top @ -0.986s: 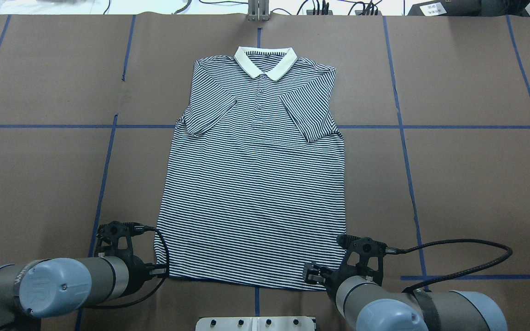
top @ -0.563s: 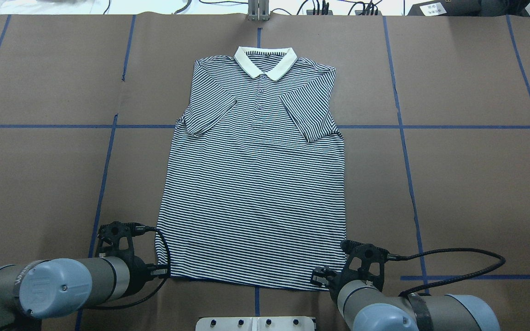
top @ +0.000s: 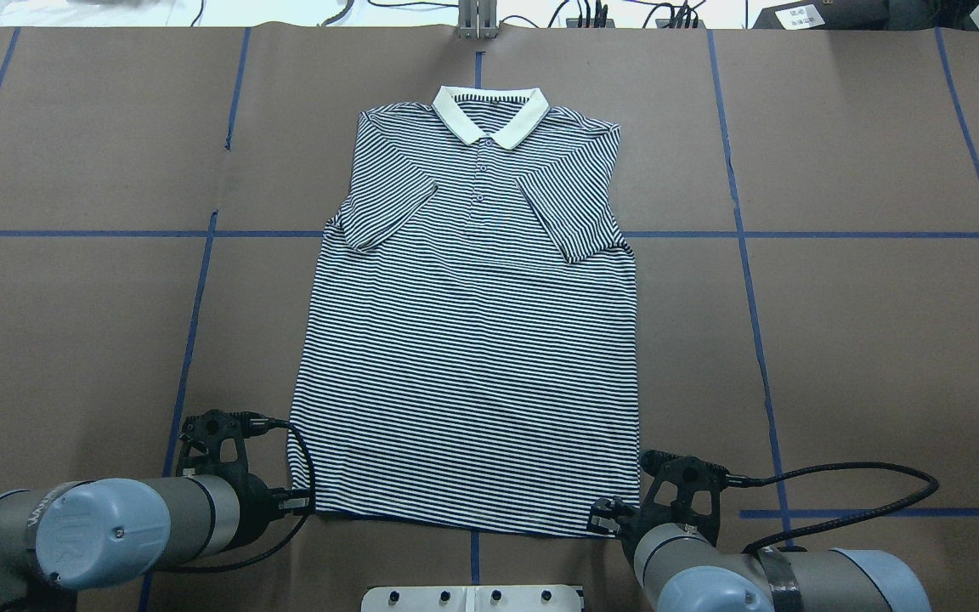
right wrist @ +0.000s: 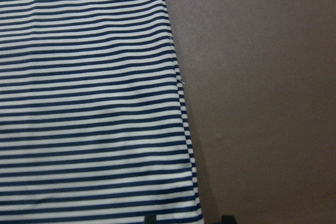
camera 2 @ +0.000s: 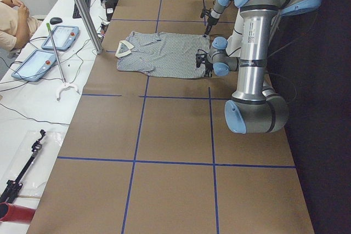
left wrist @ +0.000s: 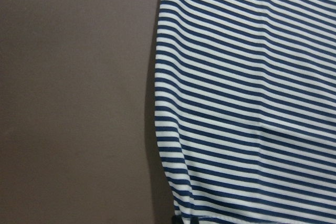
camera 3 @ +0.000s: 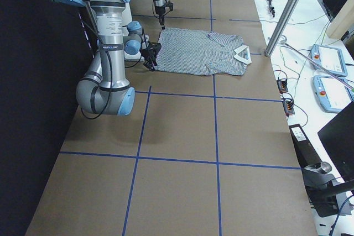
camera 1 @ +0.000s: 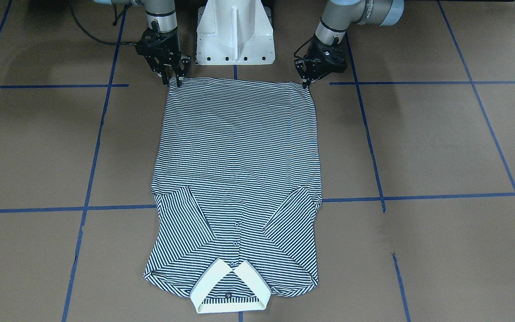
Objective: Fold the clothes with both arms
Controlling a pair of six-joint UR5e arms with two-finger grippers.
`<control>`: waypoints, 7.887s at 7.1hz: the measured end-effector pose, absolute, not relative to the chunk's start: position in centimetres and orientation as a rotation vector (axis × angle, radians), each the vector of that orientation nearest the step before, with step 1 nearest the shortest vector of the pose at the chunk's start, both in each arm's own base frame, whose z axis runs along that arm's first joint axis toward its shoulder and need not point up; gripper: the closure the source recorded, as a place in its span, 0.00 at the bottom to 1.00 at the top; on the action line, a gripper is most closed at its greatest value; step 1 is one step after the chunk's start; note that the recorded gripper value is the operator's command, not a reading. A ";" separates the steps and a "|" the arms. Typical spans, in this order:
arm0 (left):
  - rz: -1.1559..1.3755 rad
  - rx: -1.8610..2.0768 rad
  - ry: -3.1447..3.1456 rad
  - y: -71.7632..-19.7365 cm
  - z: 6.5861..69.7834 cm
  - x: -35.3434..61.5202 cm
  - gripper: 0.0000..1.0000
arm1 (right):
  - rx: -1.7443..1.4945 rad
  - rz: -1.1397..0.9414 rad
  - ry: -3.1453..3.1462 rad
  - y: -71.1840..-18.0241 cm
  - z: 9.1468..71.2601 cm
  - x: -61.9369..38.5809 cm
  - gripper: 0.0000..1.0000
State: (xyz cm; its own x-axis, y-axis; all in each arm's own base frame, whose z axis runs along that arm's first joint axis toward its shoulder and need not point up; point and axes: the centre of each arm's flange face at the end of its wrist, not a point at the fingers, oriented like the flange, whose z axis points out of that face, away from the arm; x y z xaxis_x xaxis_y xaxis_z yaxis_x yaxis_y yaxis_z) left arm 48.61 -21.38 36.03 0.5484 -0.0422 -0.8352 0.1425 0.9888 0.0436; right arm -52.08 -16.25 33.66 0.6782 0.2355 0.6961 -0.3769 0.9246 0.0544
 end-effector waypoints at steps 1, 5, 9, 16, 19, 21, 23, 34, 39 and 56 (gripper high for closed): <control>-0.110 0.111 0.984 -21.4 36.1 48.6 1.00 | 0.201 0.343 -0.750 -15.9 33.7 -52.2 1.00; -0.112 0.112 0.989 -21.4 35.8 48.4 1.00 | 0.212 0.355 -0.762 -15.8 33.3 -52.1 1.00; -0.092 0.075 1.015 -20.0 25.8 40.5 1.00 | 0.199 0.317 -0.846 -16.3 29.8 -43.5 1.00; -0.089 0.157 0.901 -28.8 15.8 33.9 1.00 | 0.178 0.328 -0.839 -26.9 18.5 -35.9 1.00; -0.139 0.284 0.791 -40.8 16.9 33.8 1.00 | 0.243 0.399 -0.747 -41.6 19.9 -38.1 1.00; -0.167 0.322 0.760 -48.3 19.8 36.7 1.00 | 0.274 0.428 -0.735 -48.3 23.1 -40.6 1.00; -0.176 0.342 0.748 -54.2 24.4 40.7 1.00 | 0.284 0.449 -0.716 -53.6 25.4 -44.3 1.00; -0.025 0.424 0.894 -51.5 31.2 41.4 0.08 | 0.305 0.110 -0.760 -62.0 29.5 -41.1 0.00; -0.122 0.309 0.999 -39.9 36.4 46.7 0.40 | 0.314 0.073 -0.777 -61.4 29.9 -39.1 0.00; -0.022 0.564 0.689 -62.3 41.0 38.8 1.00 | 0.317 0.080 -0.769 -61.5 30.2 -39.0 0.00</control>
